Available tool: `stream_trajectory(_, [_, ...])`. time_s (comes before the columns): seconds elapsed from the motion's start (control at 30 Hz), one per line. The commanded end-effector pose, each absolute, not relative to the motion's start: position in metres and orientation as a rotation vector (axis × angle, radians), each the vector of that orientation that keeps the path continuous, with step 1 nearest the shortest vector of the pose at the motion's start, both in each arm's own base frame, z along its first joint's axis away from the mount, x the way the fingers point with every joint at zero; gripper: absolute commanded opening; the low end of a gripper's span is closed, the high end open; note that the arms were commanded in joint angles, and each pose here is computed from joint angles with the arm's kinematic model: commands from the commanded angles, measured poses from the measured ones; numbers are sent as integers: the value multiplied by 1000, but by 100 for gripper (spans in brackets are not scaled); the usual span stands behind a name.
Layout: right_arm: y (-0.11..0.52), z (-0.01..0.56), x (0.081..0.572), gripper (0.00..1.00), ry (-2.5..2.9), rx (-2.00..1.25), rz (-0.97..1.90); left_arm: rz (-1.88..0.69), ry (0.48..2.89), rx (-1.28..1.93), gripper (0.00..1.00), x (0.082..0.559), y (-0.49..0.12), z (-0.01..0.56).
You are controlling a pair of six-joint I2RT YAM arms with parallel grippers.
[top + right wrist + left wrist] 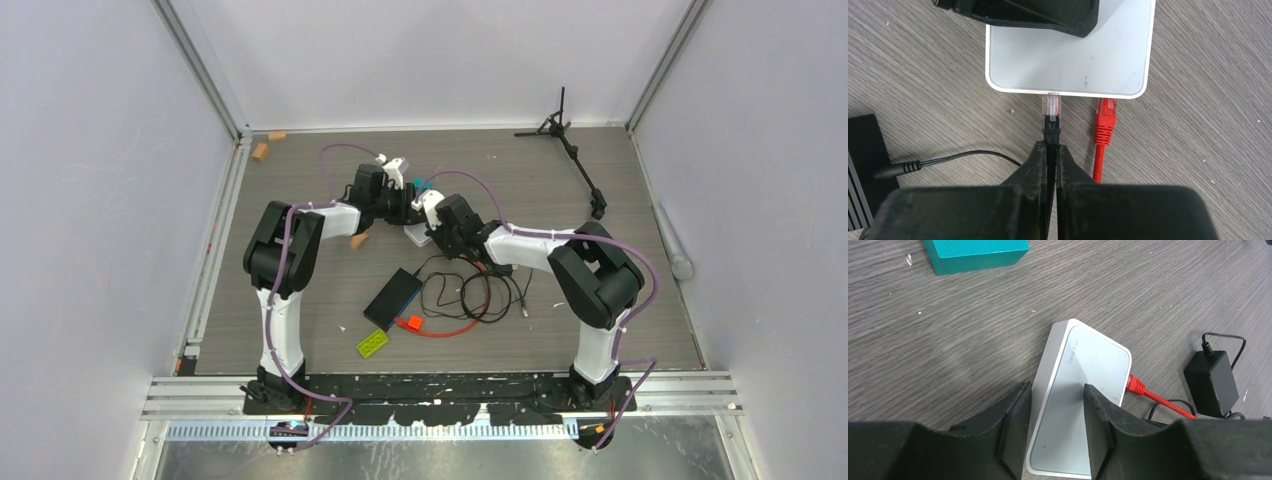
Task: Insert the plug into the switch port
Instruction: Insert the connector into the switch port.
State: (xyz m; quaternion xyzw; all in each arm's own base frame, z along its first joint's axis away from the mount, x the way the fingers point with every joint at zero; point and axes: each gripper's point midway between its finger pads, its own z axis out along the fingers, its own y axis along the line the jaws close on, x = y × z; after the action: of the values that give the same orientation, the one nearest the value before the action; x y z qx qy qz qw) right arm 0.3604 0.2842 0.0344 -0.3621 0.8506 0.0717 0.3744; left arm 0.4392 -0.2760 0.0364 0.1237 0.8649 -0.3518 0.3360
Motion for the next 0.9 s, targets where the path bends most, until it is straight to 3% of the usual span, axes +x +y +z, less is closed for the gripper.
stream_trajectory(0.0, [294, 59, 362, 0, 2101, -891, 206, -859, 2377, 306, 43, 423, -264, 14])
stream_trajectory(0.87, [299, 53, 369, 1, 2103, -939, 133, -851, 2388, 301, 42, 423, -263, 12])
